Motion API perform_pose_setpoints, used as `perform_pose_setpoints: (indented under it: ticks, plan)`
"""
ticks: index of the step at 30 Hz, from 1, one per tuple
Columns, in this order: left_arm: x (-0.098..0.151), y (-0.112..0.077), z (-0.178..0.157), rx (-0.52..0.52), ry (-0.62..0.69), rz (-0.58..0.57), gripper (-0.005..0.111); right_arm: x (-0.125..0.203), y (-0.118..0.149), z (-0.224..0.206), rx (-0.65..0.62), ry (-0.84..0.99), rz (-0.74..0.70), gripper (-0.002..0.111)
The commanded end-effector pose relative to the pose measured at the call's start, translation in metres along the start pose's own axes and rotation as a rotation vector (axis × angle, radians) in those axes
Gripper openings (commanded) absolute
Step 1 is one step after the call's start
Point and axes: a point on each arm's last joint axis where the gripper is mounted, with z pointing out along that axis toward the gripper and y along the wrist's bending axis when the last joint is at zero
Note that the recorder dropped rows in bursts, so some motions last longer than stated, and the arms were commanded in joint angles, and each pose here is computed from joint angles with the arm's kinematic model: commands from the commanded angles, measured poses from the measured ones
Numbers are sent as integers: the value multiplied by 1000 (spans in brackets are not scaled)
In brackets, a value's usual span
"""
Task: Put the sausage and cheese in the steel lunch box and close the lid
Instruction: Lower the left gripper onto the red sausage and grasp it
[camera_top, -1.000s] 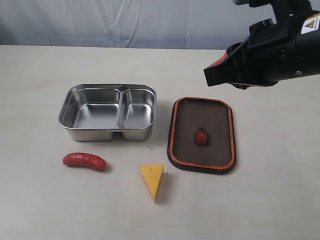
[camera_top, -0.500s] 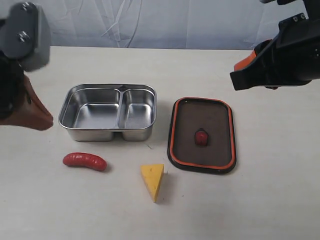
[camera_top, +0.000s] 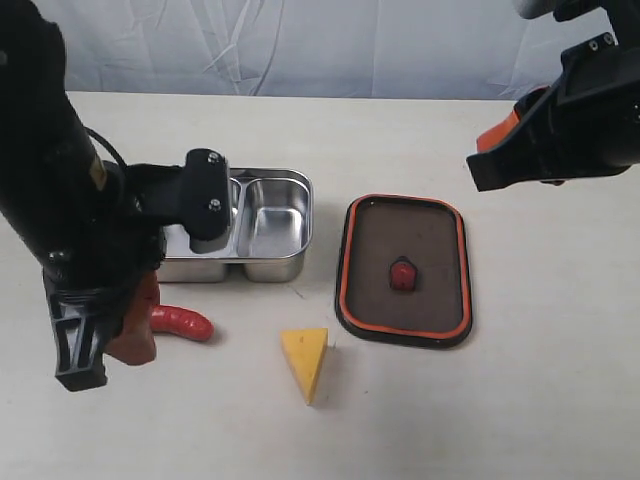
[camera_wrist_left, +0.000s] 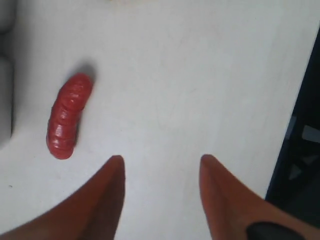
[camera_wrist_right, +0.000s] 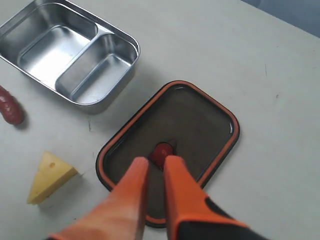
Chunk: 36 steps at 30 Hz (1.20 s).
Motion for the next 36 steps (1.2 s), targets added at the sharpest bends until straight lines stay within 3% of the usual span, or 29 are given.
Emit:
perform_pose_setpoints:
  ticks: [1, 4, 7, 13, 27, 36]
  plan:
    - [3, 6, 26, 0, 88, 46, 57, 3, -2, -1, 17, 15, -13, 14]
    - [7, 6, 48, 20, 96, 161, 56, 3, -2, -1, 20, 15, -17, 14]
    - [4, 10, 56, -30, 55, 220, 56, 3, -3, -1, 21, 15, -18, 14]
    - [-3, 21, 59, -145, 0, 270, 56, 3, -3, -1, 21, 13, -18, 14]
    - [-3, 40, 105, -122, 149, 360, 56, 5, -2, -1, 13, 43, 3, 14]
    - [-10, 47, 112, -183, 94, 373, 56, 7, -1, -1, 5, 66, 12, 14]
